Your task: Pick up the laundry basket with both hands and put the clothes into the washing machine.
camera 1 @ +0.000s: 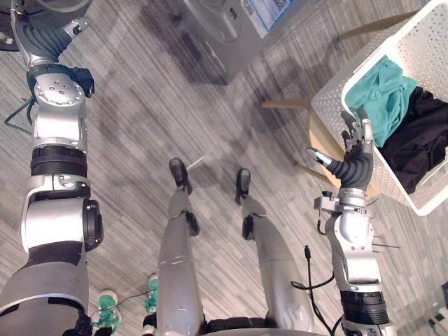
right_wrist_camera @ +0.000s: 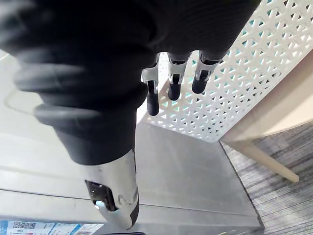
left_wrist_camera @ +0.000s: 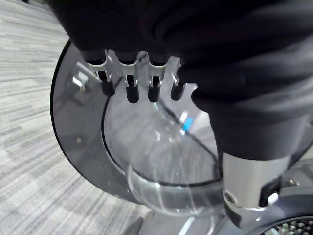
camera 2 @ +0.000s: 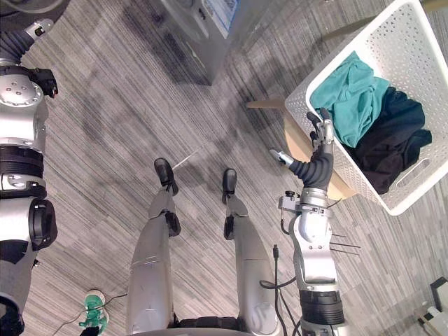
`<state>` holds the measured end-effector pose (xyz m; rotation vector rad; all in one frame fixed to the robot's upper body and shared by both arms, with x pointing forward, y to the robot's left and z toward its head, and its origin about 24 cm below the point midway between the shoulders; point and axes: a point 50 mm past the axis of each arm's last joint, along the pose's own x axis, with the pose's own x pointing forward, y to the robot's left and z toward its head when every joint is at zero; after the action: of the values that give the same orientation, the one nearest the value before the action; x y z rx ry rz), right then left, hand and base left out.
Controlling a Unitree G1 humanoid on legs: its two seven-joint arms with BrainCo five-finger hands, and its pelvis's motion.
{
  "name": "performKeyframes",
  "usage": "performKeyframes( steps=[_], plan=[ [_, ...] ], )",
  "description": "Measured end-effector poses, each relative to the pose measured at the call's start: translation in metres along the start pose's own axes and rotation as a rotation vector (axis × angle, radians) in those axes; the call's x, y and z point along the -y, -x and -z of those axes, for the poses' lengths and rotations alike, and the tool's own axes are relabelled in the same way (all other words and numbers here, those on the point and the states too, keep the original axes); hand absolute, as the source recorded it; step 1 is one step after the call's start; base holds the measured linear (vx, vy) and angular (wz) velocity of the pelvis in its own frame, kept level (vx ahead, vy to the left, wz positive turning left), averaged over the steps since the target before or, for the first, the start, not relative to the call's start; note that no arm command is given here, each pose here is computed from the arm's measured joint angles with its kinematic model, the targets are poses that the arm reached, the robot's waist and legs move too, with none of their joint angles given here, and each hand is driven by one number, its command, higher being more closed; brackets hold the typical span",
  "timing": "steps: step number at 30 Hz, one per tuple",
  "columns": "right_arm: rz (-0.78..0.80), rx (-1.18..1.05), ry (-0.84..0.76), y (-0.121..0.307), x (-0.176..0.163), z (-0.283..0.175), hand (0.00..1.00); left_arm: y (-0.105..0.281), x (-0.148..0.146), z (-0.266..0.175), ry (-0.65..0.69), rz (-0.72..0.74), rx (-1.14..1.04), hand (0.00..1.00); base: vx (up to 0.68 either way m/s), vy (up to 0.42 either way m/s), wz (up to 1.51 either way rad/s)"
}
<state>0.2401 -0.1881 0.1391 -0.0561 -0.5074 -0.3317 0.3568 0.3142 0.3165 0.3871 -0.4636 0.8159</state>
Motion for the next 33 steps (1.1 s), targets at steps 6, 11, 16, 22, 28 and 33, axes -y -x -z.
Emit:
performKeyframes(
  steps=[6, 11, 16, 22, 28, 33],
  plan=[
    [-0.002, 0.005, 0.004, 0.007, 0.004, -0.001, 0.00, -0.006, -0.031, 0.007, -0.038, -0.132, -0.028, 0.00, 0.02, -0.014, -0.01],
    [-0.017, 0.034, -0.024, 0.007, 0.003, -0.006, 0.00, -0.006, -0.065, 0.030, -0.074, -0.226, -0.092, 0.00, 0.04, -0.034, 0.00],
    [-0.050, 0.049, -0.039, 0.009, -0.003, -0.011, 0.00, 0.032, -0.054, 0.086, -0.125, -0.153, -0.200, 0.00, 0.04, -0.041, -0.05],
    [-0.040, -0.006, 0.019, 0.015, 0.002, -0.005, 0.00, 0.191, -0.014, 0.200, -0.111, 0.164, -0.572, 0.00, 0.07, -0.011, -0.06],
    [-0.054, -0.157, 0.169, 0.020, 0.011, 0.029, 0.00, 0.347, -0.028, 0.256, -0.215, 0.463, -0.979, 0.00, 0.11, -0.016, -0.39],
    [-0.091, -0.287, 0.283, 0.017, 0.016, 0.060, 0.00, 0.414, -0.059, 0.274, -0.313, 0.564, -1.212, 0.00, 0.07, 0.020, -1.06]
  ],
)
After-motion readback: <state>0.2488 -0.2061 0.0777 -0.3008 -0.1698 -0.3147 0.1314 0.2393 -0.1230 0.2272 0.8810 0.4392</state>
